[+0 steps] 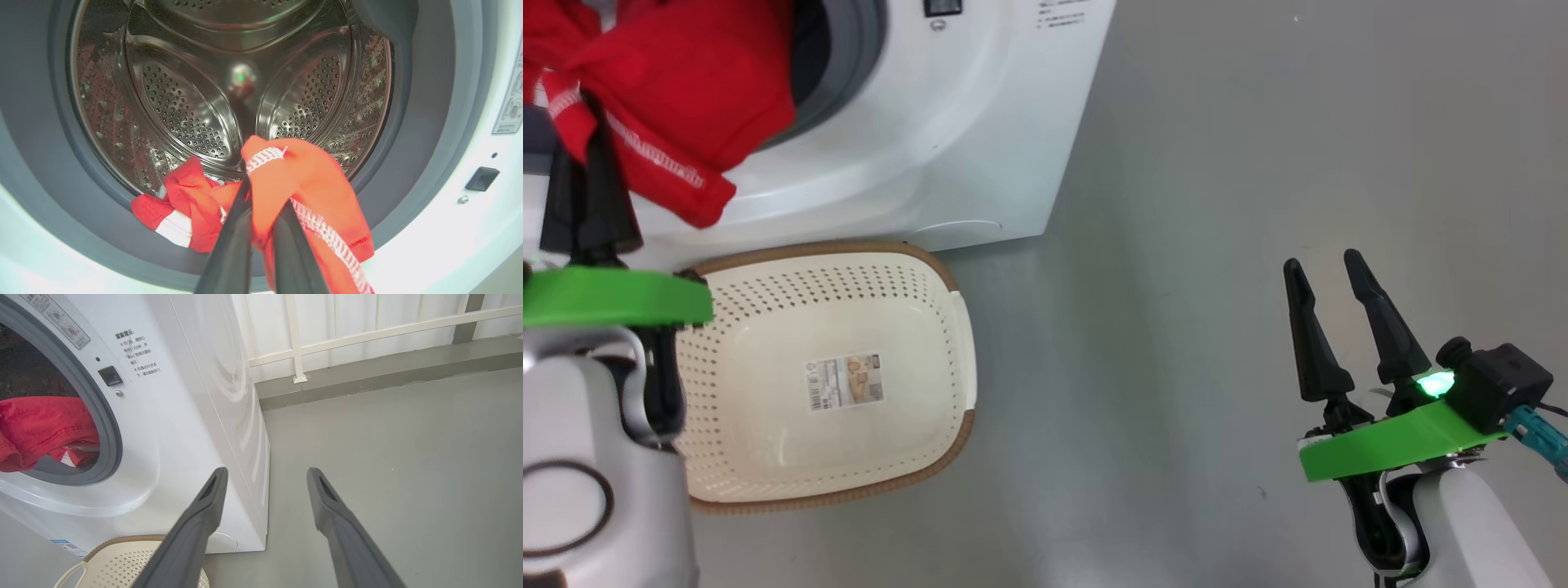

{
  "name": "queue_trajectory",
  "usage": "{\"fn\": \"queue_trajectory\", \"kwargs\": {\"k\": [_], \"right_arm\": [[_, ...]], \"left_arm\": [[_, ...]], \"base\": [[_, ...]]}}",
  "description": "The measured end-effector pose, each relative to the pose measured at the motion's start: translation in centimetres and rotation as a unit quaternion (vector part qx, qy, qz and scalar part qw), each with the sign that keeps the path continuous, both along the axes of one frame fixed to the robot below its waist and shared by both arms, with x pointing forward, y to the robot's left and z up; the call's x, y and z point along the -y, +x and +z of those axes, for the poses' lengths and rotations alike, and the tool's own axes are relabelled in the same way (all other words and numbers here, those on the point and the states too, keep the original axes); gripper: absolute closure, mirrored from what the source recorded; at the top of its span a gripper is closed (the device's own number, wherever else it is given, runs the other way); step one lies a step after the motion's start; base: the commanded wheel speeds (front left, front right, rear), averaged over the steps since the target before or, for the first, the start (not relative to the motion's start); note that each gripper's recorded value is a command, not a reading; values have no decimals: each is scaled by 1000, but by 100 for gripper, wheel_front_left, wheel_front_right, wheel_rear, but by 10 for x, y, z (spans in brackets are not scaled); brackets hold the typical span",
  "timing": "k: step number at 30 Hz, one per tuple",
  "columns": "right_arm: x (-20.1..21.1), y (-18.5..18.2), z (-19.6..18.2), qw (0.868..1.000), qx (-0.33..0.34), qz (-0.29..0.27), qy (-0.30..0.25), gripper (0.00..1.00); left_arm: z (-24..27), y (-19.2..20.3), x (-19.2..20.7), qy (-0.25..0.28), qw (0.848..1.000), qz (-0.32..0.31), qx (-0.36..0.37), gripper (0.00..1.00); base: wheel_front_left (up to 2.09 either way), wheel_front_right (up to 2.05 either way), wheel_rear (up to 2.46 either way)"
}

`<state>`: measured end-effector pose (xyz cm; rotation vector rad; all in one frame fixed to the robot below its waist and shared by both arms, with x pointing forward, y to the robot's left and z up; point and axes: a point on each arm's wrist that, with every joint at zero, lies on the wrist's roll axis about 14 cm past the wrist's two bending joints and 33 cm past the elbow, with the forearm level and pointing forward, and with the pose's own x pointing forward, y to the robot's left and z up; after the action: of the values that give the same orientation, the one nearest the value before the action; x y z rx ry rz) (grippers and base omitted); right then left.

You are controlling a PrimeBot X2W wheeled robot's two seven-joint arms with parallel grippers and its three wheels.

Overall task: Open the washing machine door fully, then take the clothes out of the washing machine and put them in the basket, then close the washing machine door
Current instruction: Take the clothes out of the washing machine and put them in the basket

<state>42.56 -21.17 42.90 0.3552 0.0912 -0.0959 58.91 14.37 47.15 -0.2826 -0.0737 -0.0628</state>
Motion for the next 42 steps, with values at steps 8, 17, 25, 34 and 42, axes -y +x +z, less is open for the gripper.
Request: {"fn": "queue_trajectory", "kwargs": {"k": [8,17,25,34,42], "right_arm": [[-6,0,-1,1000,0,7,3,0],[-12,1,0,1000,2,14,7,0],[-14,1,-2,1000,0,16,8,0],[-15,2,-7,1000,-7,19,9,0],[-14,1,-16,1000,-19,17,9,0]], "left_arm": [[31,-29,-17,24,998,20,50,100],[61,-51,-16,30,995,15,98,100],[103,-63,-20,14,986,30,162,100],[84,-68,-11,12,991,21,135,100],[-29,-73,5,13,999,-6,-33,100]], "base": [[0,0,0],[0,0,0],[0,0,0],[0,0,0],[0,0,0]]}}
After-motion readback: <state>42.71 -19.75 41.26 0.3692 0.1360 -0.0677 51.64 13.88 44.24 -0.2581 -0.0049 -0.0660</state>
